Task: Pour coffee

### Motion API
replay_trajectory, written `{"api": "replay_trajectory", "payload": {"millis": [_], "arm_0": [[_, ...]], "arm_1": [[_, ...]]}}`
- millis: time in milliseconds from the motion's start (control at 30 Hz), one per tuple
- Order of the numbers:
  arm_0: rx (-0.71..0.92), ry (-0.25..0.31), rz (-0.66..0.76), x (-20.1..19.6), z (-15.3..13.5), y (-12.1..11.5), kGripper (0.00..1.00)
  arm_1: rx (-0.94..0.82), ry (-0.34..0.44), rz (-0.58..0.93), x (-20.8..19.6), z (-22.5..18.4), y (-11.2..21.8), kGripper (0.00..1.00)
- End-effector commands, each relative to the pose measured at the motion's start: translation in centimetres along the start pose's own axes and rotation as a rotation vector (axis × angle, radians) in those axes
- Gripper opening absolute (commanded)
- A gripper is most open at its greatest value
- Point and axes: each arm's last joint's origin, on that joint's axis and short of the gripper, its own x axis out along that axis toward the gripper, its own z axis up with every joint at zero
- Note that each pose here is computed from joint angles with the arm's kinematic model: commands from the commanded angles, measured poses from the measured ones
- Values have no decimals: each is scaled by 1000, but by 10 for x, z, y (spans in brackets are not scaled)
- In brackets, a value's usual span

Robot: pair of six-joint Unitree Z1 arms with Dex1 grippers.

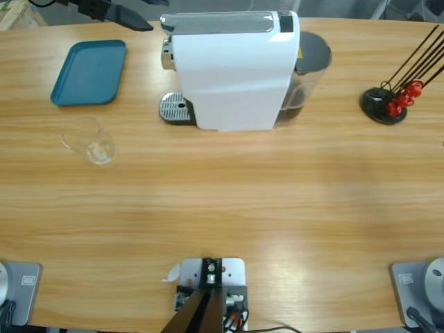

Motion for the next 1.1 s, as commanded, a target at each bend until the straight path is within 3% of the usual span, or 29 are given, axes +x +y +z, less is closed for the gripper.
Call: {"api": "replay_trajectory", "payload": {"millis": [33,533,667,700,767,1100], "arm_0": [[-29,39,30,23,5,15,371],[-24,55,3,27,5,13,344],[-20,51,-1,26,6,12,131],[-19,53,-2,26,6,12,127],[-21,52,-2,26,6,12,29],[-10,57,-32,27,7,10,16]], "arm_1": [[-1,39,-16,9,4,1,945],[-3,43,-17,10,5,2,945],[-2,44,-17,10,5,2,945],[-3,44,-17,10,5,2,945],[-2,44,-17,10,5,2,945],[-3,46,-17,10,6,2,945]]}}
